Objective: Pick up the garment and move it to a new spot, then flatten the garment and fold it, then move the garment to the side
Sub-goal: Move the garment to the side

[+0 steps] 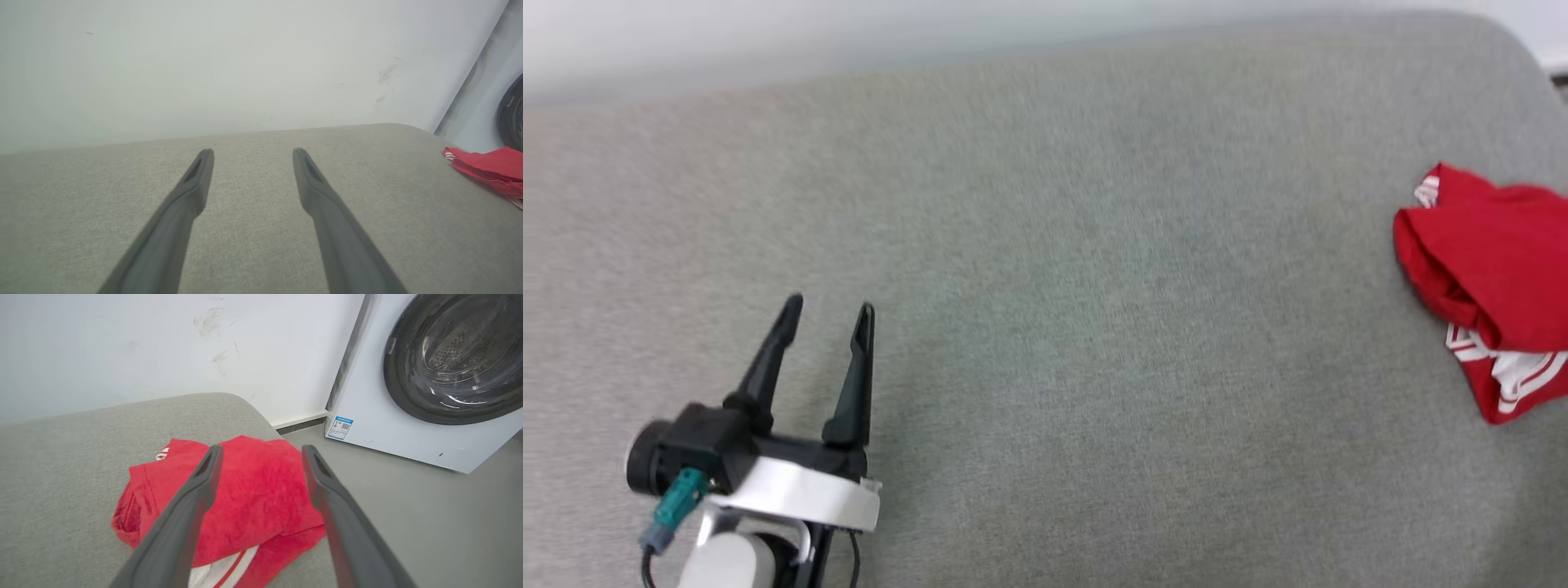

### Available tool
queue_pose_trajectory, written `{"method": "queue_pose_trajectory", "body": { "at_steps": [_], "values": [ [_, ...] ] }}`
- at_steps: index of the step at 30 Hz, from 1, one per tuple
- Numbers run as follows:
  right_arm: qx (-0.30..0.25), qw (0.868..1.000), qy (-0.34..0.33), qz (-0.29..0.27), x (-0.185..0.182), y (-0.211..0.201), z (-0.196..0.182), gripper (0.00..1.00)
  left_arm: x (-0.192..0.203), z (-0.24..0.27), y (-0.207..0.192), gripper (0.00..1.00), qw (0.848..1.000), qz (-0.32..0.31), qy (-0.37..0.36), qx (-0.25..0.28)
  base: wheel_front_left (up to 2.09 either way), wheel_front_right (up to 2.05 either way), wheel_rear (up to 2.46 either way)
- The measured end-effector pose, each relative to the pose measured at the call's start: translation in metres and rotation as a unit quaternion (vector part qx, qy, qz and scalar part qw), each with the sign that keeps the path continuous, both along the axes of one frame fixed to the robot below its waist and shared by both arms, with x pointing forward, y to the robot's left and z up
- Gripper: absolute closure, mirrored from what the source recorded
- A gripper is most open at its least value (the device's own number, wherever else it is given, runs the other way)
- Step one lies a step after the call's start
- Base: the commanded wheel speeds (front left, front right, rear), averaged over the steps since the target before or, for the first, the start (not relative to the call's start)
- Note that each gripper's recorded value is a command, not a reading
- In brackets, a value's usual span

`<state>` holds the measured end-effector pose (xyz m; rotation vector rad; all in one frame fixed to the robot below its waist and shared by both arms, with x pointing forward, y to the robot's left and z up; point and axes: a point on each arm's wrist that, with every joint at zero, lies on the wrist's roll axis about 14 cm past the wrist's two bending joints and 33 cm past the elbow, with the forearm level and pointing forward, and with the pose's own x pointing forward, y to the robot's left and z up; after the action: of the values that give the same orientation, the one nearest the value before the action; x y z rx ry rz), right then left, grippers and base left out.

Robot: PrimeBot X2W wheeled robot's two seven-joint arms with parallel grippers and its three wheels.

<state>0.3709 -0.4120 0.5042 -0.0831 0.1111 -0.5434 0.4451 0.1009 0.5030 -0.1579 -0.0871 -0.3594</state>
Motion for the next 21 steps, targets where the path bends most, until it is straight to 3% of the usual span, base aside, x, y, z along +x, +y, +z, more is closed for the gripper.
{"method": "queue_pose_trajectory", "body": {
  "at_steps": [10,12,21],
  "values": [
    [0.036,0.991,-0.048,0.120,-0.002,0.098,0.000,0.00,-0.042,0.012,0.029,0.00,0.998,0.060,0.001,0.002,0.00,0.00,0.00],
    [0.050,0.980,-0.058,0.184,0.003,0.147,0.003,0.00,-0.057,0.011,0.048,0.00,0.996,0.092,0.005,0.006,0.00,0.00,0.00],
    [0.067,0.952,-0.093,0.285,-0.006,0.220,0.028,0.00,-0.089,0.009,0.094,0.00,0.986,0.165,0.010,0.018,0.00,0.00,0.00]
  ]
}}
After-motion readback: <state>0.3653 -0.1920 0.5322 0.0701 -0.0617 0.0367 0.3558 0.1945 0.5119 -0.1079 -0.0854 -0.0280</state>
